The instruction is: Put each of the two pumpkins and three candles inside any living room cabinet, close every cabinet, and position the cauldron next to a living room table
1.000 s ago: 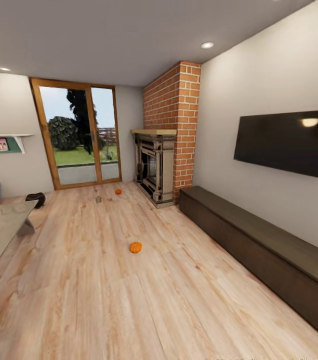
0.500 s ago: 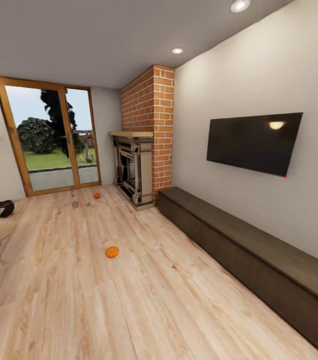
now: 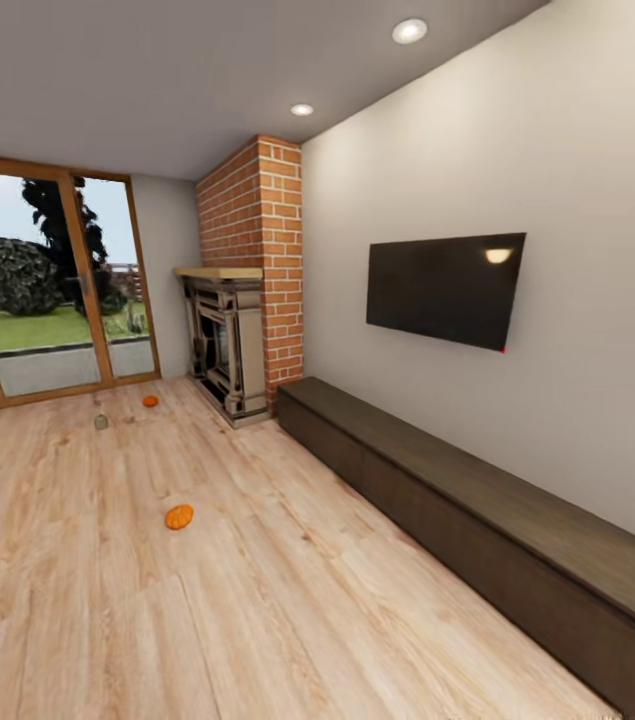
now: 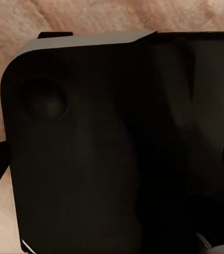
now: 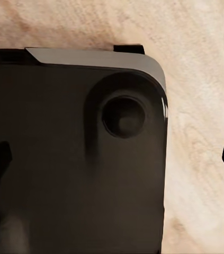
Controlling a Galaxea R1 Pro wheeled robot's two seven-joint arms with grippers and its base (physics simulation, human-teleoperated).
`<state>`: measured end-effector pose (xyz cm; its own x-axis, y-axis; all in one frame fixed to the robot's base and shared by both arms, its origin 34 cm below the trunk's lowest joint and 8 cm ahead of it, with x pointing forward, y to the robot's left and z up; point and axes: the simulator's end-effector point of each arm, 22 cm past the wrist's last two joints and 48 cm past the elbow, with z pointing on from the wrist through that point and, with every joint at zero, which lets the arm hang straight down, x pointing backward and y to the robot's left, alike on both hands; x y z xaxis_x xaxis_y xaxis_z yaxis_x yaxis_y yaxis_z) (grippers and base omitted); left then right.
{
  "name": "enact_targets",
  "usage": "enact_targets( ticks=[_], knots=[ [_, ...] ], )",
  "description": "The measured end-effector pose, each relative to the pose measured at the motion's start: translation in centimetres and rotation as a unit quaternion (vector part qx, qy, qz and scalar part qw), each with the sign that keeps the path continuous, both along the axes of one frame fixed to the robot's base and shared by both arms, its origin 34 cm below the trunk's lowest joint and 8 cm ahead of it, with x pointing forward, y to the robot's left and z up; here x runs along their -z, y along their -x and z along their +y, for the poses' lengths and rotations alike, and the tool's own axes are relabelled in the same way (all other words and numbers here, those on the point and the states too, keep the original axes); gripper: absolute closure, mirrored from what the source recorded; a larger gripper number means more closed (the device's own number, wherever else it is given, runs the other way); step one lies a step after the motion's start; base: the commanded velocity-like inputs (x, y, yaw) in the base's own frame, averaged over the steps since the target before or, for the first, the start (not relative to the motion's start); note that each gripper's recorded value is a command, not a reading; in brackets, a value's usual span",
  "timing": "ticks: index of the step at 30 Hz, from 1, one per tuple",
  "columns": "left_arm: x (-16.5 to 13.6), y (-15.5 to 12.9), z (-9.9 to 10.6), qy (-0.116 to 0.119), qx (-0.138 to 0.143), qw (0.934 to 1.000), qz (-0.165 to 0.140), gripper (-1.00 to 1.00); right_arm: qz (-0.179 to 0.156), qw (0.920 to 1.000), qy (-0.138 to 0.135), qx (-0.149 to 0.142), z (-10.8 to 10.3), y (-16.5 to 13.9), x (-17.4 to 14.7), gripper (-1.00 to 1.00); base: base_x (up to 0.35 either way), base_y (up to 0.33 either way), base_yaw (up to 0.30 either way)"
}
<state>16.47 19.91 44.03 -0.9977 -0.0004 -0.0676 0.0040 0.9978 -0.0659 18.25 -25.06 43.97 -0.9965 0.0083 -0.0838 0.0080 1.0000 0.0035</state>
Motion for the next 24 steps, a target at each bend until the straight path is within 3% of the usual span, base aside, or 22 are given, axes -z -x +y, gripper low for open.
enact_targets(
  ticks=[5,10,24],
  knots=[
    [0.0,-0.3,0.9,-0.006,0.000,1.0000,-0.003,-1.00,-0.002,1.0000,0.001,0.000,-0.1,-0.2,0.0,-1.00,0.000,-0.009,-0.209],
    [0.1,-0.6,3.8,-0.024,-0.002,0.9997,-0.007,-1.00,-0.004,1.0000,0.001,0.000,-0.2,-0.3,0.0,-1.00,0.000,-0.001,-0.209],
    [-0.1,-2.6,6.2,-0.040,-0.004,0.9988,-0.029,-1.00,-0.010,0.9999,0.001,0.000,-0.2,-0.8,-0.1,-1.00,0.049,-0.034,-0.209]
  ],
)
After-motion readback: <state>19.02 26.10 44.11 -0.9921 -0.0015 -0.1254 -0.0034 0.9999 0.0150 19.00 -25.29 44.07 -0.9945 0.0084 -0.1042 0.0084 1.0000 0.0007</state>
